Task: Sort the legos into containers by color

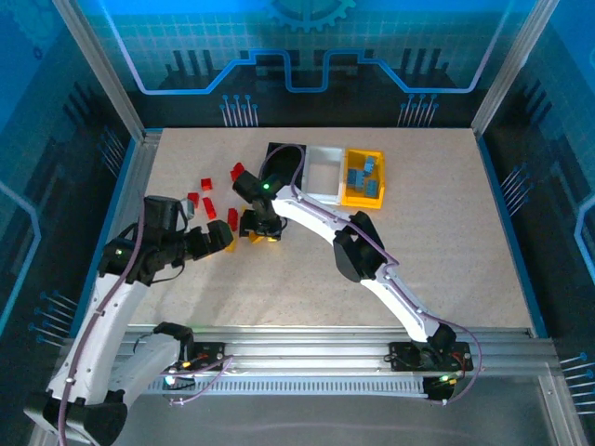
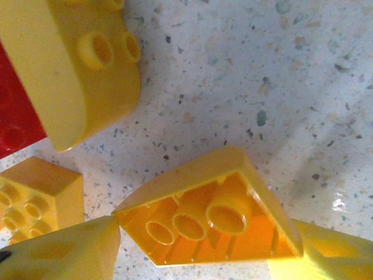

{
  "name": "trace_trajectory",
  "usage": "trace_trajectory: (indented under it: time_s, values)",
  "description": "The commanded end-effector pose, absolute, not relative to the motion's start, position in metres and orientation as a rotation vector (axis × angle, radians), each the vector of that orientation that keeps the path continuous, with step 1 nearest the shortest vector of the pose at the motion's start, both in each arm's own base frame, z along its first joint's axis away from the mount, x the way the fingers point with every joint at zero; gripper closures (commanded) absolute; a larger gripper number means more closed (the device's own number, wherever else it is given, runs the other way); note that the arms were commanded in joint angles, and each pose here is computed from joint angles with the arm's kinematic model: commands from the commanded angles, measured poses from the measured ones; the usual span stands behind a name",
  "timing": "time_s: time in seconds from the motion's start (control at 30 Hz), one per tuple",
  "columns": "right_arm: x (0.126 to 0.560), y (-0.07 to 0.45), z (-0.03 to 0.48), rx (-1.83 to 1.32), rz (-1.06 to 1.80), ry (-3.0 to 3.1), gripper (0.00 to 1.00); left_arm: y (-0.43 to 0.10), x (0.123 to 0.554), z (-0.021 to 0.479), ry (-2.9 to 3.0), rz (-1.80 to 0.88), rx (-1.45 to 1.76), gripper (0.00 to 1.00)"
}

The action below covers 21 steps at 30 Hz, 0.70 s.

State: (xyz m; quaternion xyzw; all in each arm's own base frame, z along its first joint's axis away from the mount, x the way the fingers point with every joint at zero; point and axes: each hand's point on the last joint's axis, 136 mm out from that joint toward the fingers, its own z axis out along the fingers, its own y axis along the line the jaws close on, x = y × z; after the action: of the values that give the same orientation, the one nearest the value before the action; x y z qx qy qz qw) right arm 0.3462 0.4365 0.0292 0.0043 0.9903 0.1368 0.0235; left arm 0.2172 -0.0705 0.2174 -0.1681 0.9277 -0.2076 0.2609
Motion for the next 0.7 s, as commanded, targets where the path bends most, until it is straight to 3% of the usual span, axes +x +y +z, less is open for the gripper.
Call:
trace_trajectory:
  time_s: [0.0,0.23,0.67]
  values:
    - [0.351,0.431,0.008,0.04,0.338,3.065,0.34,-0.063,0.206,0.216,2.521,-0.523,-0.47,0.01]
    - [0.358,0.419,0.002,0.039,0.3,3.064,0.41,-0.063,0.2,0.21,2.524,-0.542,-0.517,0.01]
    - [0.354,0.389,0.029,-0.048,0.3,3.023,0.65,-0.068,0.209,0.202,2.496,-0.609,-0.601,0.01]
